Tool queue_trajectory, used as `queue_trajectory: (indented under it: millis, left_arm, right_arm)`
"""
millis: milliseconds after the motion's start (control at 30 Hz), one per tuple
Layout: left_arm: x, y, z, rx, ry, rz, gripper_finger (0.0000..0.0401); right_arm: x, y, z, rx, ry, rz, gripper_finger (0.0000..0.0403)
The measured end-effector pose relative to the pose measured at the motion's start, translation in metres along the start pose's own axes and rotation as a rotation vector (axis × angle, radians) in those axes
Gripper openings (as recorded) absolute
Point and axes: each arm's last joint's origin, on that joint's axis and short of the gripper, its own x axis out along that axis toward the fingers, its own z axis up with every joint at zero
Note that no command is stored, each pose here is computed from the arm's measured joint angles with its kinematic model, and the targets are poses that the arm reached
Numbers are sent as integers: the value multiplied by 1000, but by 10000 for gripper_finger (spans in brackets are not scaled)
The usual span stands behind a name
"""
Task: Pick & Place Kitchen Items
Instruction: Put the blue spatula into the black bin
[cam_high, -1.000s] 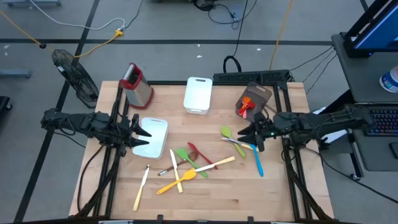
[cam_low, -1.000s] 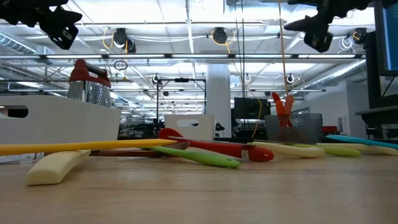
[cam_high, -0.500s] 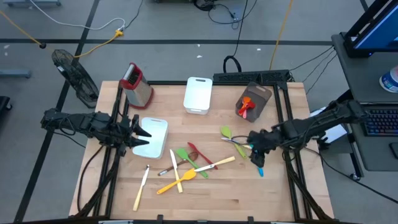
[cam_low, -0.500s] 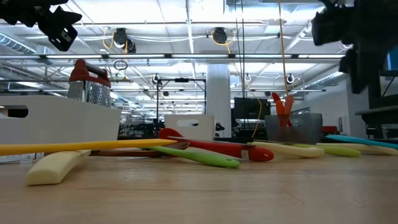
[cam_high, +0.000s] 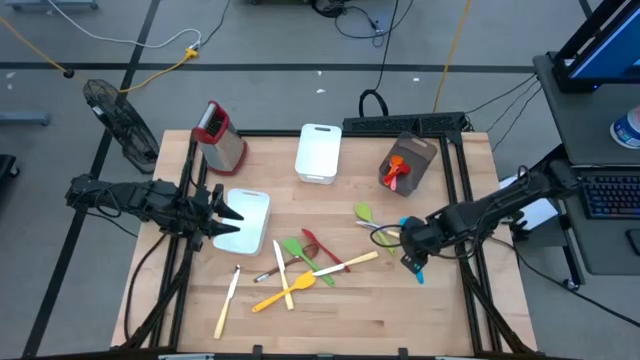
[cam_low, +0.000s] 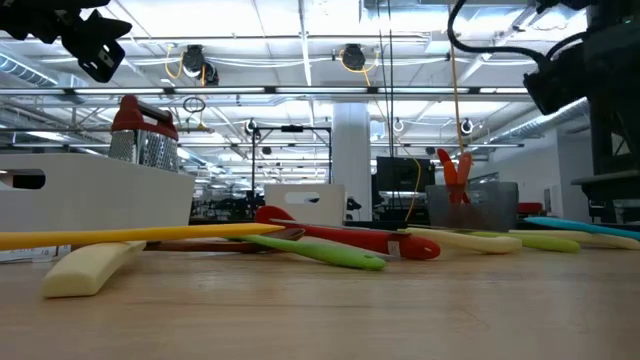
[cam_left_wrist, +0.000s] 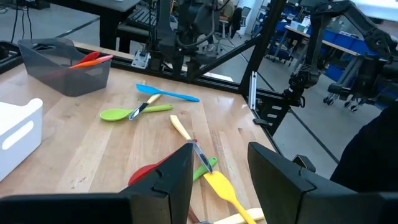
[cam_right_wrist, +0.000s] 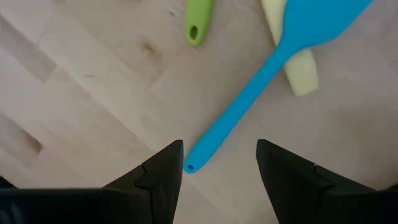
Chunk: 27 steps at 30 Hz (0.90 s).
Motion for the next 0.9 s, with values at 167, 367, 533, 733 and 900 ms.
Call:
queue_trajectory:
  millis: [167,367,533,733,900]
  left_arm:
    - [0,0,0,7,2,0,157]
    - [0,0,0,8,2,0,157]
    - [0,0,0,7,2,0,157]
    - [0,0,0,7,2,0,157]
    - [0,0,0,7,3,0,157]
  right_arm:
    - [7,2,2,75,14,-43,196]
    - [17,6,5,158,20,-79,196]
    - [29,10,9,193,16,-112,197]
    - [43,11,13,239,-7,-199,197]
    - [53,11,14,257,10,-256,197]
